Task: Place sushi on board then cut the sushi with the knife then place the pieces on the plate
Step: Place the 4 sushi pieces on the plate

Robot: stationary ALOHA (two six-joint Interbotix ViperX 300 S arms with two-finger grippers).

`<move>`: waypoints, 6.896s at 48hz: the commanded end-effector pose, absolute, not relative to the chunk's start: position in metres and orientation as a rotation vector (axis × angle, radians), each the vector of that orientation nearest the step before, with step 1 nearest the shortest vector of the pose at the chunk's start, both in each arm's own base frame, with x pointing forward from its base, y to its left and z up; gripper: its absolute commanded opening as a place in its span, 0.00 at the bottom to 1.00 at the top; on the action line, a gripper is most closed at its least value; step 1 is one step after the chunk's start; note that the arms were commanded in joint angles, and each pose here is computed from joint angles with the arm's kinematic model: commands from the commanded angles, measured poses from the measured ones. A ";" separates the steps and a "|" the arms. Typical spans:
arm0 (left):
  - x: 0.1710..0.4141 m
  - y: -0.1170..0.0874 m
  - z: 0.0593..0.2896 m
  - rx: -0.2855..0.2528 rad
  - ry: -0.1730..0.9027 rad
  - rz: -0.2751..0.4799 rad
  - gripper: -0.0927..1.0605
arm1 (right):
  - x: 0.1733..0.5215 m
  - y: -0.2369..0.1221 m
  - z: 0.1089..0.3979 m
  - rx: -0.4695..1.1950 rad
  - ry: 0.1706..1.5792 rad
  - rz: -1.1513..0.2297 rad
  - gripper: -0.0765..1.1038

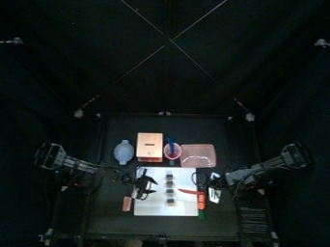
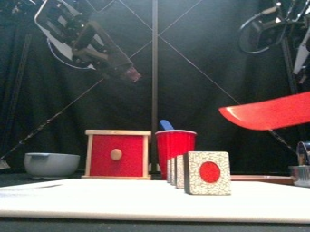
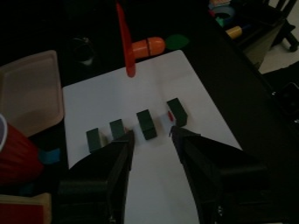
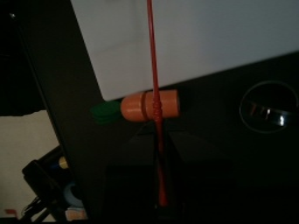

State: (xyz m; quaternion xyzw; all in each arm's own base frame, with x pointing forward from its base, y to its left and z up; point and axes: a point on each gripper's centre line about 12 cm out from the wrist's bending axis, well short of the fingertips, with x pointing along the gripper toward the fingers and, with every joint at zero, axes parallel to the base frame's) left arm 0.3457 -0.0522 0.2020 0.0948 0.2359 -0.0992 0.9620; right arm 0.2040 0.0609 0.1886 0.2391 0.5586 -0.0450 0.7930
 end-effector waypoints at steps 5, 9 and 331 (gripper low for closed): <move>0.347 -0.045 0.205 0.183 0.465 -0.181 0.75 | 0.196 0.049 0.178 0.560 1.215 -0.149 0.45; 0.346 -0.043 0.203 0.182 0.470 -0.175 0.75 | 0.194 0.045 0.175 0.570 1.218 -0.163 0.49; 0.320 0.021 0.166 0.126 0.579 0.001 0.75 | 0.278 -0.091 0.189 0.179 0.980 -0.512 0.56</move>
